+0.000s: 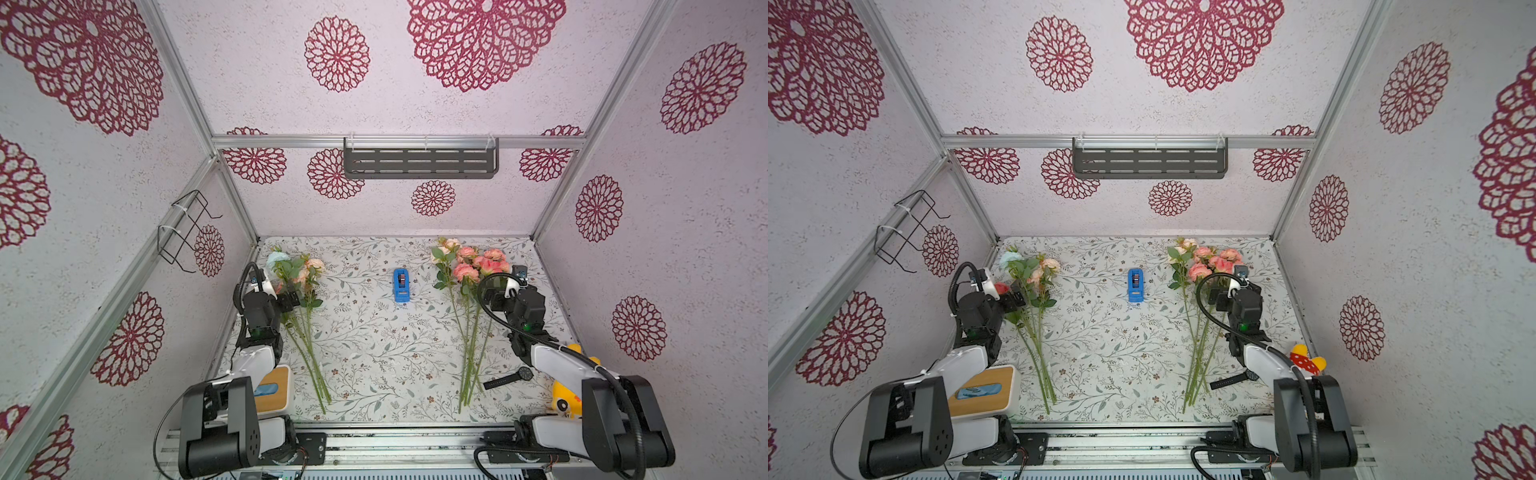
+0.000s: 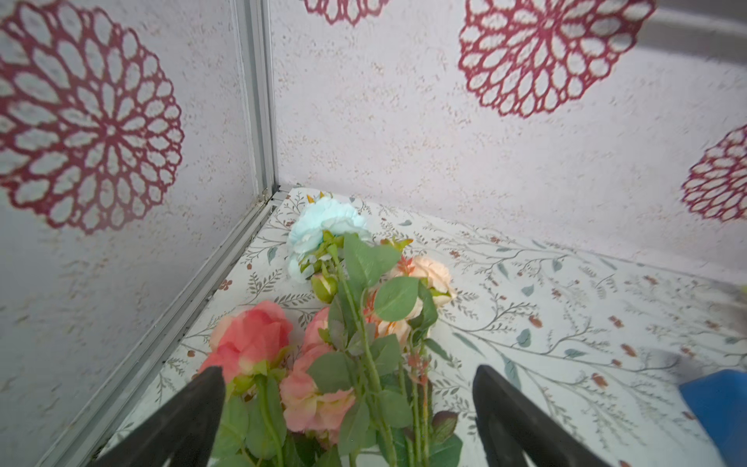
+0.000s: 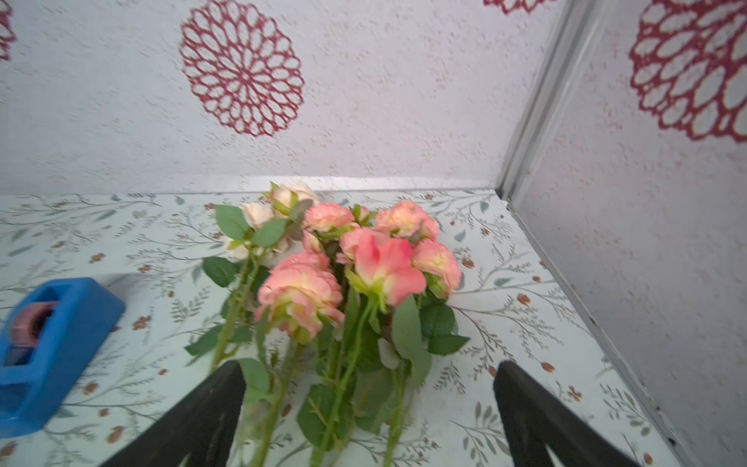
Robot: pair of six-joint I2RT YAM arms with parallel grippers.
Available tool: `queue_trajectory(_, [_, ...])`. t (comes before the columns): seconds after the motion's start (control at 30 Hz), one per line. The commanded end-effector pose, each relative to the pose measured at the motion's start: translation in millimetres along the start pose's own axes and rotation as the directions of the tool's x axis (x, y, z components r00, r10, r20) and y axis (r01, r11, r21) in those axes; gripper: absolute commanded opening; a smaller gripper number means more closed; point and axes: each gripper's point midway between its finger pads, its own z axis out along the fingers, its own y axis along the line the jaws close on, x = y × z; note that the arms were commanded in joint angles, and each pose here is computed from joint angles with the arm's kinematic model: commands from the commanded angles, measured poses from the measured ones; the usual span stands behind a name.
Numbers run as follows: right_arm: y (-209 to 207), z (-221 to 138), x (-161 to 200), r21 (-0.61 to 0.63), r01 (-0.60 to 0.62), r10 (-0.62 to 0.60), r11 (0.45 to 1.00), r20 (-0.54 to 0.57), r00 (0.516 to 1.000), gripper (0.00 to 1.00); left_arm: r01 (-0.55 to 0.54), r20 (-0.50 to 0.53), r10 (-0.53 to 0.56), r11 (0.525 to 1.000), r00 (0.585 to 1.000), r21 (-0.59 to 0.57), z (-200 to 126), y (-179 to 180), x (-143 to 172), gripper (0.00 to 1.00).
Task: Wrap bouquets with tape
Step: Gather the flowers at the center of the board.
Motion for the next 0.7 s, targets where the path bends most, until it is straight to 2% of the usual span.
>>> queue_trajectory(0.0, [45,-8,12,-0.095,0.017,-0.028,0.995,-0.120,0.992,0.99,0.154,-0.110,-0.154,0.988,0.982,-0.002,-9,-6,0,0.98])
queue_trajectory(0.07, [80,-10,10,-0.166,0.004,-0.031,0.986,-0.160,0.987,0.99,0.280,-0.227,-0.293,0.956,0.929,-0.087,-15,-1,9,0.98])
queue_trajectory(0.17, [134,-9,12,-0.261,-0.049,-0.011,0.964,-0.225,0.974,0.99,0.379,-0.348,-0.395,0.918,0.850,-0.114,-24,-11,21,0.98])
queue_trajectory(0.23, [173,-8,17,-0.320,-0.072,-0.017,0.945,-0.267,0.964,0.99,0.402,-0.380,-0.439,0.899,0.815,-0.177,-31,-6,30,0.98])
queue_trajectory(0.3, [217,-6,30,-0.387,-0.043,-0.079,0.921,-0.294,0.953,0.99,0.407,-0.403,-0.476,0.879,0.782,-0.249,-41,1,40,0.98])
queue_trajectory(0.4, [286,-6,48,-0.494,0.020,-0.189,0.869,-0.294,0.937,0.99,0.430,-0.459,-0.507,0.862,0.729,-0.268,-48,-3,57,0.98])
queue_trajectory(0.5, [353,-11,59,-0.606,0.109,-0.317,0.788,-0.247,0.916,0.99,0.457,-0.500,-0.541,0.840,0.676,-0.291,-53,-7,75,0.98])
queue_trajectory(0.67, [450,-32,82,-0.786,0.139,-0.439,0.603,-0.182,0.880,0.99,0.418,-0.537,-0.534,0.846,0.653,-0.332,-59,2,89,0.99])
